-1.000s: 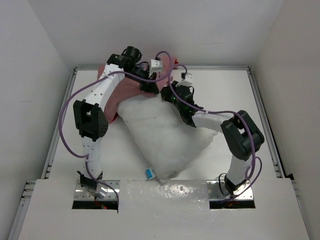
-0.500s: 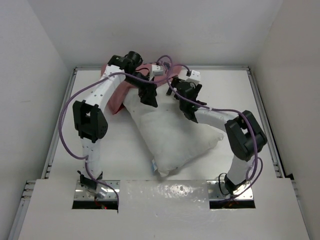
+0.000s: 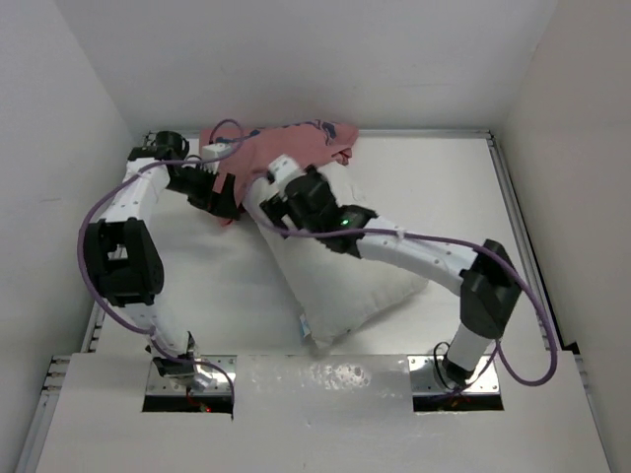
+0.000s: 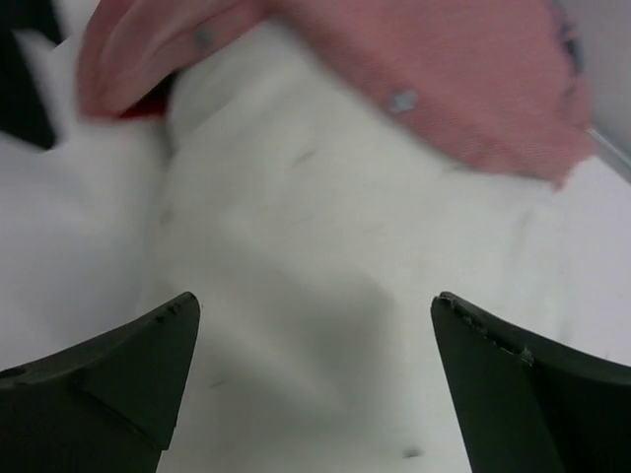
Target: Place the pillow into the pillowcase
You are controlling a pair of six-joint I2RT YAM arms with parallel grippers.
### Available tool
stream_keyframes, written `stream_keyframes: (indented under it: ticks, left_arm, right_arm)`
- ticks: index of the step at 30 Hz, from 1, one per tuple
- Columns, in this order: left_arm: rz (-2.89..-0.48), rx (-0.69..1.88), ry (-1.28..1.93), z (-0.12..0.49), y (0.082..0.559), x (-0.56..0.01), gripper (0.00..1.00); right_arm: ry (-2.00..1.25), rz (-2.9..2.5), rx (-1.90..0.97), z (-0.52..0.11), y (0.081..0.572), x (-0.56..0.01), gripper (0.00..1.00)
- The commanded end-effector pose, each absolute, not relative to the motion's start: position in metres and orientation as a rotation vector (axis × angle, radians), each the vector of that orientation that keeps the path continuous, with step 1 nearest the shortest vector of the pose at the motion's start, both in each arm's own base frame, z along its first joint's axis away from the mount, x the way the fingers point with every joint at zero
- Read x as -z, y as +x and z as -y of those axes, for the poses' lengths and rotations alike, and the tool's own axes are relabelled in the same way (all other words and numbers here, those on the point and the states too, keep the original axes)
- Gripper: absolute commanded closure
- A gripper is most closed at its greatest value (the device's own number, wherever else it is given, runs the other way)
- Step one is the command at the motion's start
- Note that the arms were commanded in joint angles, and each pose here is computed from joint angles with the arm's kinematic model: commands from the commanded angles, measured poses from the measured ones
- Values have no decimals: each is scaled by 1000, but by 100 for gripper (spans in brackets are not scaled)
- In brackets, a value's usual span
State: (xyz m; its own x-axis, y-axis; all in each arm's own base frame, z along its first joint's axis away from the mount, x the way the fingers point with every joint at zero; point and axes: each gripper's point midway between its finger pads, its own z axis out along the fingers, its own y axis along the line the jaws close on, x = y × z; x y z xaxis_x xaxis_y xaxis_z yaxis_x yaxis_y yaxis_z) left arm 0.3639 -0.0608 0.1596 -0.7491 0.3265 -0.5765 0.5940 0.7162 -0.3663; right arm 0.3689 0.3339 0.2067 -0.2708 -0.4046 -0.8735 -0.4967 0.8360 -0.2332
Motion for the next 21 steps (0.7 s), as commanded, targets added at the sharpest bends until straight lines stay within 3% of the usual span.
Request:
stream_keyframes:
  ticks: [1, 8, 12, 14, 16, 17, 18, 19, 20, 21]
  left_arm:
    - [-2455, 641, 567, 55, 384, -139, 0]
    - [-2512, 283, 340, 7, 425, -88, 0]
    - [-2465, 395, 409, 27, 439, -65, 0]
    - [-2458, 455, 489, 51, 444, -53, 0]
    - [-2401, 508, 556, 69, 451, -52, 5]
    - [-2396, 549, 566, 74, 451, -46, 22]
    - [-2370, 620, 567, 83, 453, -50, 41]
    - [-2377, 652, 568, 86, 451, -49, 64]
    - [-2380, 680, 570, 89, 449, -50, 100]
    - [-2353, 720, 593, 93, 447, -58, 100]
  right_arm:
    - [-890, -1919, 5, -363, 346, -174, 1]
    - [-938, -2077, 216, -387, 360, -102, 1]
    - [-966, -2155, 321, -382, 362, -59, 3]
    - [-962, -2194, 306, -379, 360, -44, 13]
    - [-888, -2225, 244, -377, 365, -43, 50]
    - [-880, -2250, 201, -377, 362, -38, 66]
    - [-830, -2262, 153, -380, 366, -40, 90]
    - [-806, -2271, 118, -381, 368, -43, 100]
    - [-752, -2271, 86, -379, 380, -53, 100]
    - [-711, -2266, 29, -384, 385, -61, 100]
